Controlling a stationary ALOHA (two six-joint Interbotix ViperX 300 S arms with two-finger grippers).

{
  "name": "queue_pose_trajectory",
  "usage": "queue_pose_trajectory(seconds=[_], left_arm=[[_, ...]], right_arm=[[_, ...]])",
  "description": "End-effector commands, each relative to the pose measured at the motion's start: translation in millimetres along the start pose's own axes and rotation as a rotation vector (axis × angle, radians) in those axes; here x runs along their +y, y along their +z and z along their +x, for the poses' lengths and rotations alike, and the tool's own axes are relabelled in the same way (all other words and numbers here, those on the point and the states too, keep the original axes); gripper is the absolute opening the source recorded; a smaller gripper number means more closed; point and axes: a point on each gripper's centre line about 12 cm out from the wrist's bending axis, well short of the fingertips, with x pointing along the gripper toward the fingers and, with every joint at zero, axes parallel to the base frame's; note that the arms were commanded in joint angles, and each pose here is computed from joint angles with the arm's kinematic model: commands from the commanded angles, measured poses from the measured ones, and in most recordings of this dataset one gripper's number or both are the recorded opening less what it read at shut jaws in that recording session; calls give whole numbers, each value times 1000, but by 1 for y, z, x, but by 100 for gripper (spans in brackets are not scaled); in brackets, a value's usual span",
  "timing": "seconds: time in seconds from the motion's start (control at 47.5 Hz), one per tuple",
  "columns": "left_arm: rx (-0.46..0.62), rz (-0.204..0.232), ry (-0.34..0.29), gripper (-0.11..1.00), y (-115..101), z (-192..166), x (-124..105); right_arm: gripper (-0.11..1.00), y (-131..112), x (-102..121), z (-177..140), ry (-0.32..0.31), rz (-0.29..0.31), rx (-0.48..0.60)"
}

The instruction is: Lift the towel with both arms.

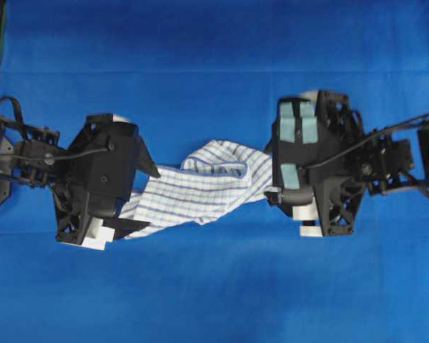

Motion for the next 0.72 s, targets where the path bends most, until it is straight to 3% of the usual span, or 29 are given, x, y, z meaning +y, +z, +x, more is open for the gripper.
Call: queue_pose_trajectory(seconds=[0.0,0.231,0.694], left_arm=[[-23,-3,-3,89,-9,6,-1],[29,-20,1,89,-46,37,0],[183,0,-11,89,-101,118,-8]], right_arm=[[69,-7,4,9,20,4,-22],[69,-36,12,49,38,-15,31],[69,-81,27,141,67,-51,143]])
